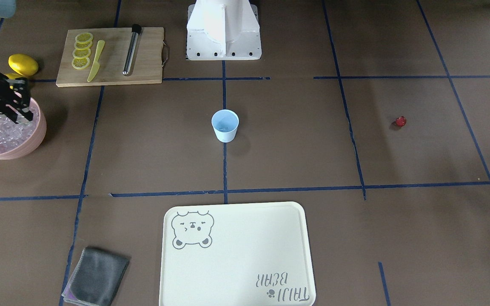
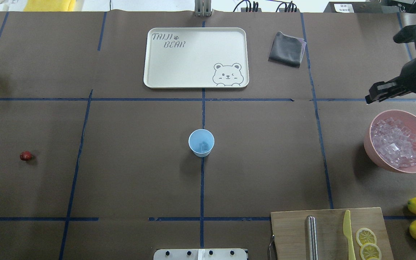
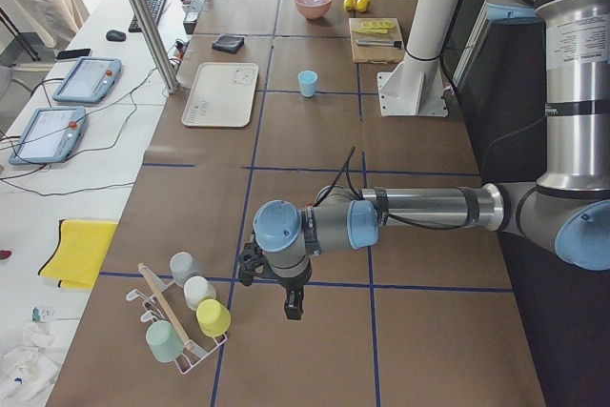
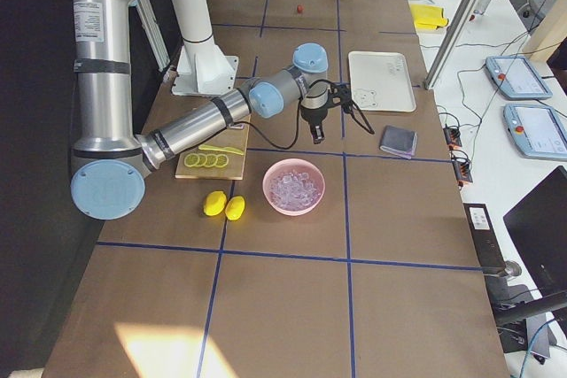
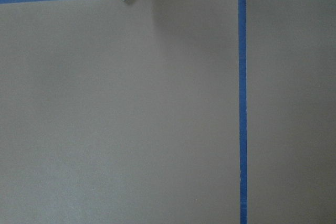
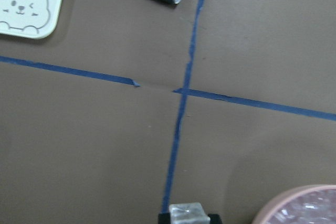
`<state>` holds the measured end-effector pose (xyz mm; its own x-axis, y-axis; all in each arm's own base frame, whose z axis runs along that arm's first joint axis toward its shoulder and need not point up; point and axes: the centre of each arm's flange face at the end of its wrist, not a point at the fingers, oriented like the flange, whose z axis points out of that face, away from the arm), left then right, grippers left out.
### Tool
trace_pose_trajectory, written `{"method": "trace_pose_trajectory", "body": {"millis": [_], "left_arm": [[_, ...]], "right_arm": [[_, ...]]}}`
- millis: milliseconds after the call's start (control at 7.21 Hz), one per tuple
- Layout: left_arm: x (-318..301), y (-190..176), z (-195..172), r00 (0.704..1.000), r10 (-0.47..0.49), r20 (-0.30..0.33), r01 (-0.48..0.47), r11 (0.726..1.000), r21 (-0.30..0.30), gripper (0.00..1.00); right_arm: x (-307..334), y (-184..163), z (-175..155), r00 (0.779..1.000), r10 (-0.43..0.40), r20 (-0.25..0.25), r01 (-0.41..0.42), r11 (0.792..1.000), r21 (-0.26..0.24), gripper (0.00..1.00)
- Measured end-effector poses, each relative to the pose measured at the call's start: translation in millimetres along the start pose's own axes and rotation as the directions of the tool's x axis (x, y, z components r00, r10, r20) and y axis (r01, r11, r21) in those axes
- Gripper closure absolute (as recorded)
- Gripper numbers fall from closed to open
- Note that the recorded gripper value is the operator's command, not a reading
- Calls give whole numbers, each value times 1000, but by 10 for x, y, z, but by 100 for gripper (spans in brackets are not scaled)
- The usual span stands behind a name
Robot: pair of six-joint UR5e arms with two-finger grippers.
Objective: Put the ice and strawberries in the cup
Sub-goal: 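Carry the ice cube over the light-blue cup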
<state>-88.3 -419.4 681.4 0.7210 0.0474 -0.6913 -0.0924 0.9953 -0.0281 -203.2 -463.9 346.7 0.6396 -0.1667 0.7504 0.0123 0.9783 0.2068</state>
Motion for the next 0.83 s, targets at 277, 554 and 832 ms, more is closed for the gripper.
{"method": "trace_pose_trajectory", "body": {"millis": [277,554,832], "left_arm": [[6,2,-6,1000,1,0,-1,1000,1,0],[5,3,-5,1000,0,0,0,1000,0,0],[5,3,-2,1000,0,0,0,1000,0,0]], "right_arm": [[-1212,30,276,996,80,30,-80,997,-8,98],[-2523,109,388,991,136,-10,-136,991,-6,98],[-3479,153,431,982,188,-7,-188,982,3,98]]}}
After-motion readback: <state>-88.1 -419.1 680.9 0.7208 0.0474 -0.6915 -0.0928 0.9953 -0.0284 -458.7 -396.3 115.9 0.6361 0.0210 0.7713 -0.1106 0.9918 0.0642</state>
